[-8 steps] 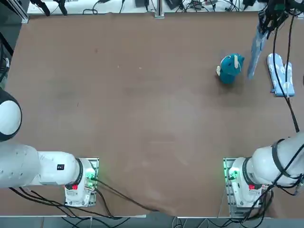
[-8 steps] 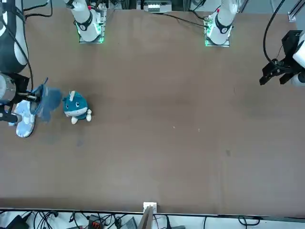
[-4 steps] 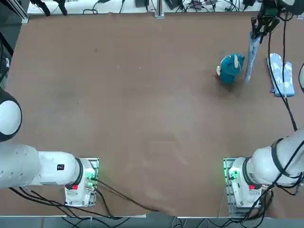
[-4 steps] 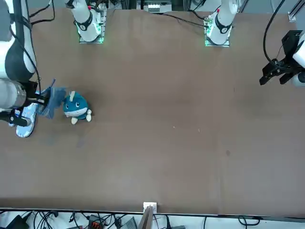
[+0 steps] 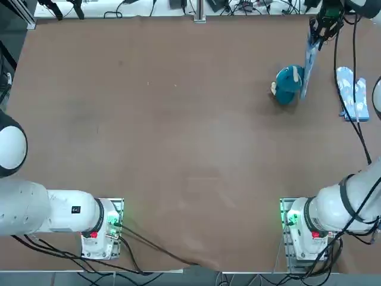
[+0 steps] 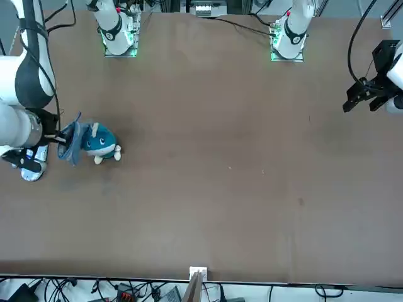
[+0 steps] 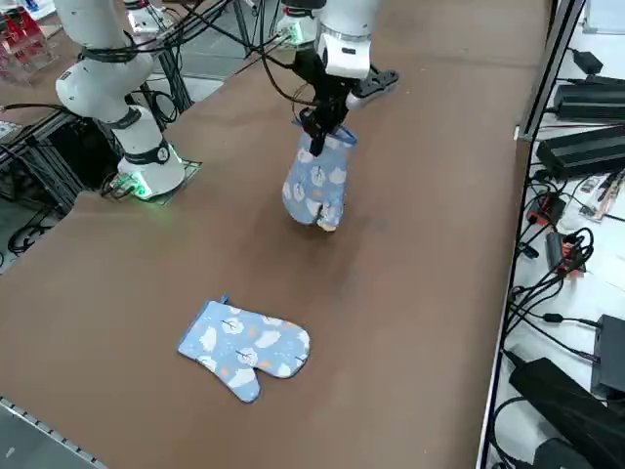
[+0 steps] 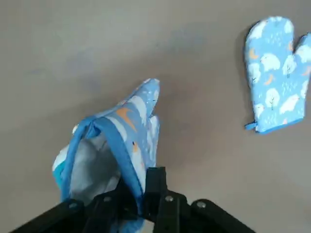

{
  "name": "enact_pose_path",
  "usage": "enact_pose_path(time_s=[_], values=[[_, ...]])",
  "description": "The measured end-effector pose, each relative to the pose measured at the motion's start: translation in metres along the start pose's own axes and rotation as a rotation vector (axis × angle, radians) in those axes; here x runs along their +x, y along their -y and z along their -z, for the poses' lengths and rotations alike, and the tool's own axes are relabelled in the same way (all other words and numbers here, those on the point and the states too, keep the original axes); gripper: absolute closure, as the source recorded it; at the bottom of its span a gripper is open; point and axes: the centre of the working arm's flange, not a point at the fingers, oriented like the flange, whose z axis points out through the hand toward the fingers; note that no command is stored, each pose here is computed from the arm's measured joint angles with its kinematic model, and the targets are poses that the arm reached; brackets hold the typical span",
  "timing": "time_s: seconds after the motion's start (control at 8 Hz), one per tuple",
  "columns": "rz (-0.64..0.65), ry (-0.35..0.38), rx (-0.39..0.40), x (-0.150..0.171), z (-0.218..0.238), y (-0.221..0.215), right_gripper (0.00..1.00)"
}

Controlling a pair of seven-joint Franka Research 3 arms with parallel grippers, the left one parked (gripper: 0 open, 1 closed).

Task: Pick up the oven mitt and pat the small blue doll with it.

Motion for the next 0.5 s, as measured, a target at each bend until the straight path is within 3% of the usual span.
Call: enact_pose_path(time_s=[0.25, 0.5], values=[[-0.019, -0.020, -0.050, 0.009, -0.001, -0.027, 0.95], [-0.017, 0.012, -0.075, 0.007, -0.003, -0.035, 0.95]])
